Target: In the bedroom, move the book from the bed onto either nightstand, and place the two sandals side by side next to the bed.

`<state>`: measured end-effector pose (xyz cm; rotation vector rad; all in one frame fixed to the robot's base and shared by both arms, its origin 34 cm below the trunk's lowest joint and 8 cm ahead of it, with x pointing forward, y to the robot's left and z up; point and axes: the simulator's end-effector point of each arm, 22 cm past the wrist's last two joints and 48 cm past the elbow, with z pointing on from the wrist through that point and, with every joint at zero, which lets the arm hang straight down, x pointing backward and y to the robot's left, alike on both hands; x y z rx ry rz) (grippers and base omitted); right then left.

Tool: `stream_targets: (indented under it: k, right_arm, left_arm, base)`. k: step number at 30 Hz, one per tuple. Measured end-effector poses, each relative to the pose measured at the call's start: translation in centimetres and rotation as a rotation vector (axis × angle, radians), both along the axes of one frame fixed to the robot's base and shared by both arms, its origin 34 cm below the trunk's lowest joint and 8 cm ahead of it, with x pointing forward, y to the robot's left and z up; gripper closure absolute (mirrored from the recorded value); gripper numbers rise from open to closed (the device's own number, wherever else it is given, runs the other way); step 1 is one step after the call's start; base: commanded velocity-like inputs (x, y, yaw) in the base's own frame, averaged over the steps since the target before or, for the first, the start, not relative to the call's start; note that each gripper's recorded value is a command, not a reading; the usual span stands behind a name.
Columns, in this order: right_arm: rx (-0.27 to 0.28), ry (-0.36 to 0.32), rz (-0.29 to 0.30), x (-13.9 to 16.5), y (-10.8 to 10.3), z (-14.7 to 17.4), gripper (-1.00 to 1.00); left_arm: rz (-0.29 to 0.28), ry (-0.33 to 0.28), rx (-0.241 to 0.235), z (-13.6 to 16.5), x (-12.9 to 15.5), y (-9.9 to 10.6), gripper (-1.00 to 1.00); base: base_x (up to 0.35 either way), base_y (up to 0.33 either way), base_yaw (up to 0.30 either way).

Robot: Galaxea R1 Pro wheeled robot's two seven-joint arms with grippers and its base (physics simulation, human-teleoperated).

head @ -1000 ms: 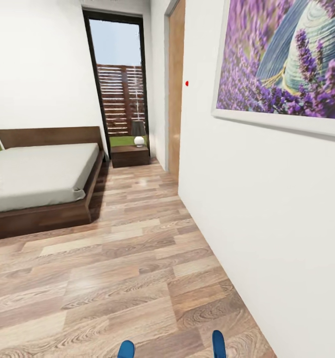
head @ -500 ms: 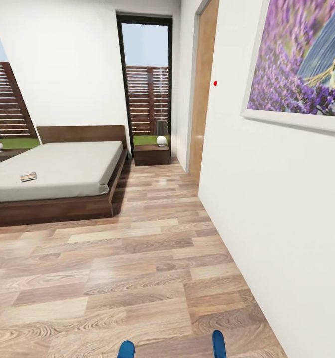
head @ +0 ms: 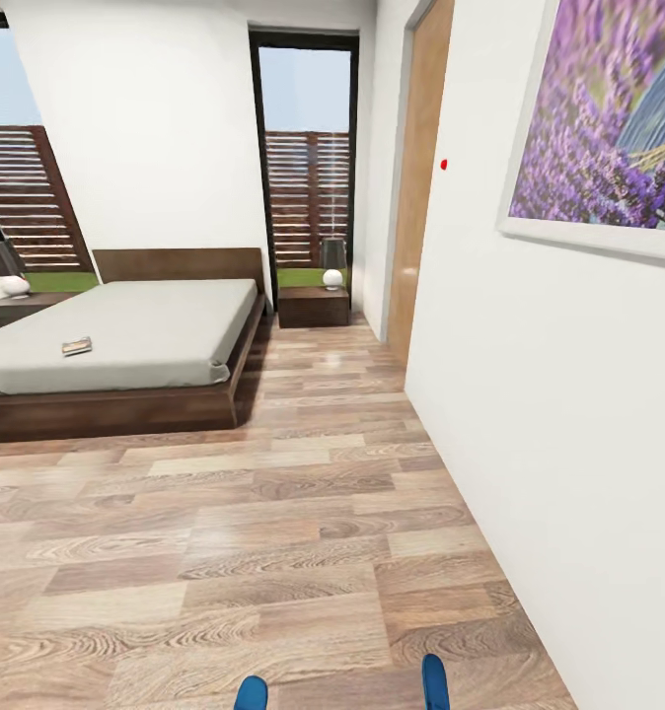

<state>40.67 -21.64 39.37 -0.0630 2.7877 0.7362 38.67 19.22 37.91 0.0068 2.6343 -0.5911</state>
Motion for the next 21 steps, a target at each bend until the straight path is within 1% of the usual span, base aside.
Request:
stream_targets:
  k: [7, 14, 21]
  right_arm:
    - [0.000, 0.005, 0.000, -0.2, 0.0, -0.1, 1.00]
    - [0.001, 0.016, 0.001, -0.5, 0.1, -0.4, 1.00]
    - [0.001, 0.026, 0.001, -0.9, 0.1, -0.7, 1.00]
  left_arm:
    - [0.002, 0.009, 0.000, -0.2, -0.3, 0.0, 1.00]
    - [-0.001, 0.020, -0.015, -0.4, -0.7, -1.2, 1.00]
    - [-0.001, 0.031, -0.019, -0.6, -1.0, -1.5, 1.00]
  base:
    - [0.000, 0.000, 0.000]
    - [0.000, 0.000, 0.000]
    - [0.000, 0.000, 0.000]
